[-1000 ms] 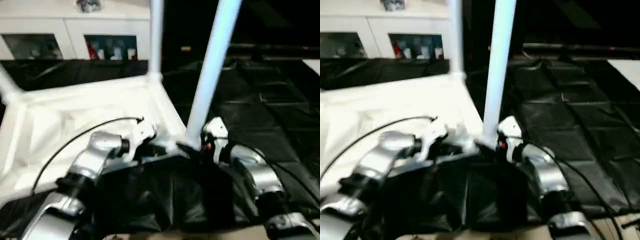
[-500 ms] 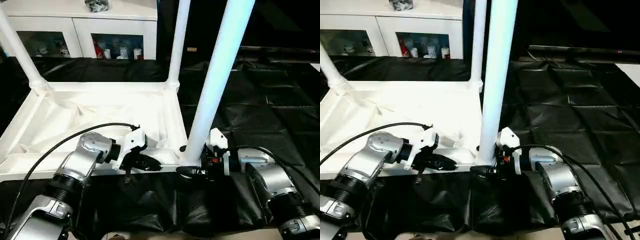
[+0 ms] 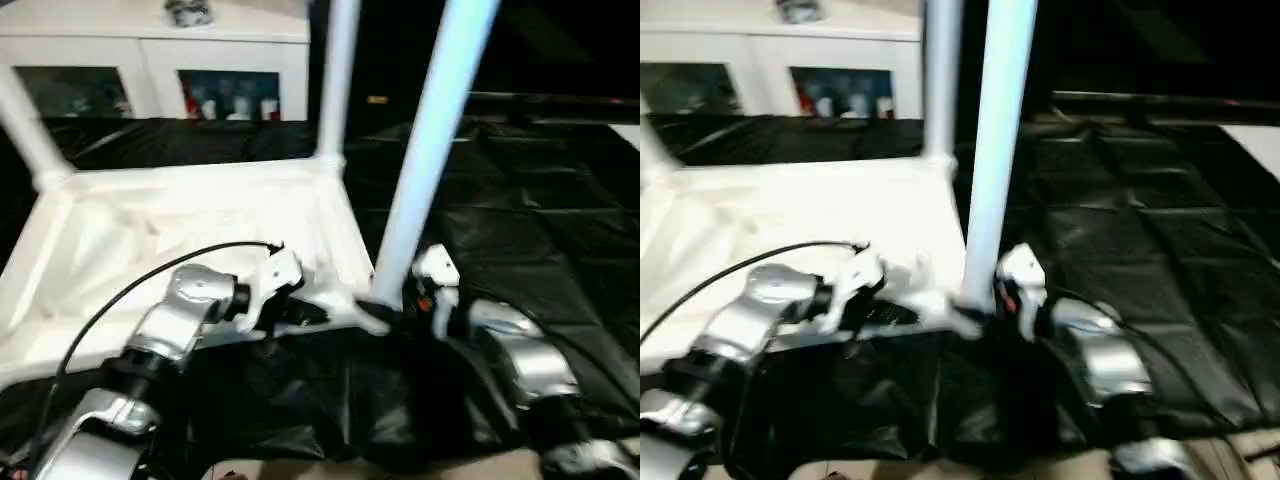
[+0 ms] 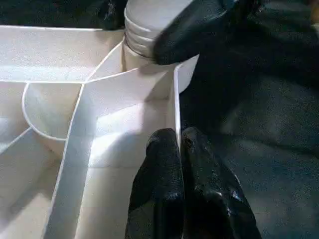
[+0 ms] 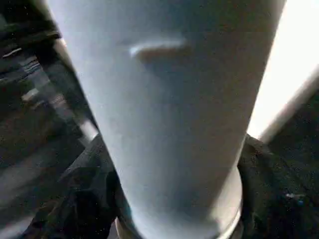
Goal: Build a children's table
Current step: Rotate leg to tighten
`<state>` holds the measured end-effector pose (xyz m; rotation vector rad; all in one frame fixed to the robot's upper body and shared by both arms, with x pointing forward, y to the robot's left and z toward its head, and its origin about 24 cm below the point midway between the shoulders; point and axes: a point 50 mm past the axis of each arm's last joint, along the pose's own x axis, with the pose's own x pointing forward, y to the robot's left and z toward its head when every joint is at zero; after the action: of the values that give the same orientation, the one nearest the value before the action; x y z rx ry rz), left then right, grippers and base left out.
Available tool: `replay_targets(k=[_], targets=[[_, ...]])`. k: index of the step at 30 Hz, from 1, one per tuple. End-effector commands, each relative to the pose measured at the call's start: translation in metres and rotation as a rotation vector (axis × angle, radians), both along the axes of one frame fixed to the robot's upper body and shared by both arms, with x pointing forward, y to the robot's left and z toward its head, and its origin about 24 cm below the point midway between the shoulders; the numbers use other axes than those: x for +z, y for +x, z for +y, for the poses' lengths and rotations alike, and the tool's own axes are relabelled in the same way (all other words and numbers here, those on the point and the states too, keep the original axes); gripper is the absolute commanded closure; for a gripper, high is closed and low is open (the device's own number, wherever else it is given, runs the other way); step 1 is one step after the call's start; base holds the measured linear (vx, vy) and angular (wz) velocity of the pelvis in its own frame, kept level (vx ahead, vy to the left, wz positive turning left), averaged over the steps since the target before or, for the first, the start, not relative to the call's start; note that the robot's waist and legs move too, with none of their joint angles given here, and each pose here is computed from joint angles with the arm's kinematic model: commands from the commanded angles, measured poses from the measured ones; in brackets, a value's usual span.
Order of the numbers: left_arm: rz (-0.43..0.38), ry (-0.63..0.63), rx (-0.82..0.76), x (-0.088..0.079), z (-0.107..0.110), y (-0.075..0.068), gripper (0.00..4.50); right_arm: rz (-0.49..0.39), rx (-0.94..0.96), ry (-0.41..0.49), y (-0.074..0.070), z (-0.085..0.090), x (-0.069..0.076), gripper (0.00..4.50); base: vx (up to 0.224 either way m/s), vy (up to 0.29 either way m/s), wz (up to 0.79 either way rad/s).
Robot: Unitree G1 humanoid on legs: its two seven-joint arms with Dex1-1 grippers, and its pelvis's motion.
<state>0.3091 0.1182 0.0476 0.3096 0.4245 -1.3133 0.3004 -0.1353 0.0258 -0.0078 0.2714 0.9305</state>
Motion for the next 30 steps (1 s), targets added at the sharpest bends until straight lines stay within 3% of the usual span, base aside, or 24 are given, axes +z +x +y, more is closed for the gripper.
replay_targets(k=[1, 6, 9, 10, 12, 16, 19, 26, 30], targets=[[-0.056, -0.073, 0.022, 0.011, -0.026, 0.007, 4.5, 0.023, -0.005, -0.012, 0.0, 0.028, -0.01, 1.76, 0.0, 0.0, 0.0], [-0.087, -0.087, 0.137, 0.012, -0.044, 0.014, 4.5, 0.059, -0.195, 0.032, 0.011, 0.058, -0.014, 1.76, 0.0, 0.0, 0.0], [-0.088, -0.096, 0.147, 0.012, -0.05, 0.013, 4.5, 0.034, -0.169, 0.048, 0.011, 0.073, -0.011, 1.76, 0.0, 0.0, 0.0], [-0.086, -0.102, 0.129, 0.012, -0.052, 0.01, 4.5, 0.009, -0.123, 0.04, 0.008, 0.081, -0.009, 1.2, 0.0, 0.0, 0.0], [-0.085, -0.104, 0.112, 0.012, -0.052, 0.008, 4.5, 0.001, -0.099, 0.038, 0.007, 0.083, -0.008, 1.07, 0.0, 0.0, 0.0], [-0.087, -0.092, 0.063, 0.011, -0.04, 0.004, 4.5, -0.028, -0.005, 0.028, 0.005, 0.077, -0.005, 0.61, 0.0, 0.0, 0.0], [-0.084, -0.087, 0.047, 0.011, -0.036, 0.003, 4.5, -0.036, 0.017, 0.031, 0.005, 0.075, -0.003, 0.61, 0.0, 0.0, 0.0], [-0.032, -0.027, -0.064, 0.015, 0.01, -0.01, 4.5, -0.06, 0.258, 0.036, -0.004, 0.05, 0.006, 0.61, 0.0, 0.0, 0.0], [-0.014, -0.002, -0.077, 0.017, 0.025, -0.014, 4.5, -0.044, 0.323, 0.034, -0.008, 0.044, 0.007, 0.61, 0.0, 0.0, 0.0]])
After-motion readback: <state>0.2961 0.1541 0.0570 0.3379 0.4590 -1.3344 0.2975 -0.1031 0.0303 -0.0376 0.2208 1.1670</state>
